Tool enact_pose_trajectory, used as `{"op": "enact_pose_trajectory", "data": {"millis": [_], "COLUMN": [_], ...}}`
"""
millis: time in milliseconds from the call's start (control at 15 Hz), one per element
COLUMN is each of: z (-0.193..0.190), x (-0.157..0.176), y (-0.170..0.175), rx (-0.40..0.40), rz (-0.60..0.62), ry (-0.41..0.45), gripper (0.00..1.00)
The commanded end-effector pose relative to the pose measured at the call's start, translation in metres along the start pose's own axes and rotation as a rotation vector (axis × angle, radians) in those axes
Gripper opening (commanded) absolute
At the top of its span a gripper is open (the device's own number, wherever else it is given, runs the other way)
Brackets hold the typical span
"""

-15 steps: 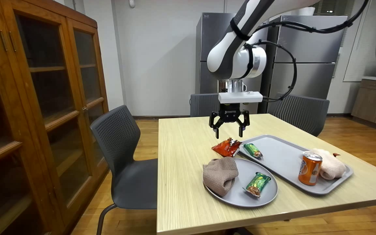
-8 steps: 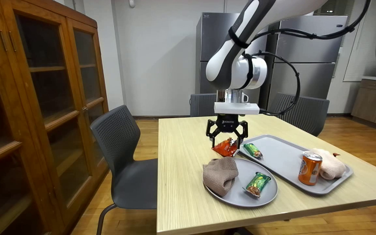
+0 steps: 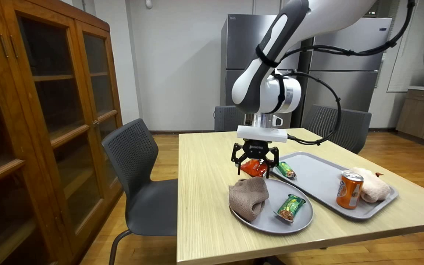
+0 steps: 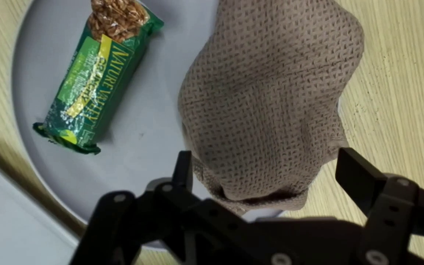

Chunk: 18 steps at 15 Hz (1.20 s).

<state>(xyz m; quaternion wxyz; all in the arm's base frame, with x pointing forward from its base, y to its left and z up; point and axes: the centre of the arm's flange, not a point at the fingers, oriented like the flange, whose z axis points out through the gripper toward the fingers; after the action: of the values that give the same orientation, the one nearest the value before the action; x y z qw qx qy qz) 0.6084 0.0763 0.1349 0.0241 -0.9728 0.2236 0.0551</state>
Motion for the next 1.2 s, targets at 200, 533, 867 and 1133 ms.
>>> {"op": "enact_pose_trajectory", "data": {"millis": [200, 533, 867, 1133], "z": [0.023, 0.035, 0.039, 0.039], "x": [-0.006, -0.008, -0.009, -0.009], "y": [-0.002, 0.0, 0.0, 0.0], "rx": [-0.007, -0.021, -0.025, -0.027], "rz": [0.086, 0.101, 0.109, 0.106], "ry": [0.007, -0.002, -0.011, -0.011], "gripper": [1.0, 1.0, 1.0, 0.66]}}
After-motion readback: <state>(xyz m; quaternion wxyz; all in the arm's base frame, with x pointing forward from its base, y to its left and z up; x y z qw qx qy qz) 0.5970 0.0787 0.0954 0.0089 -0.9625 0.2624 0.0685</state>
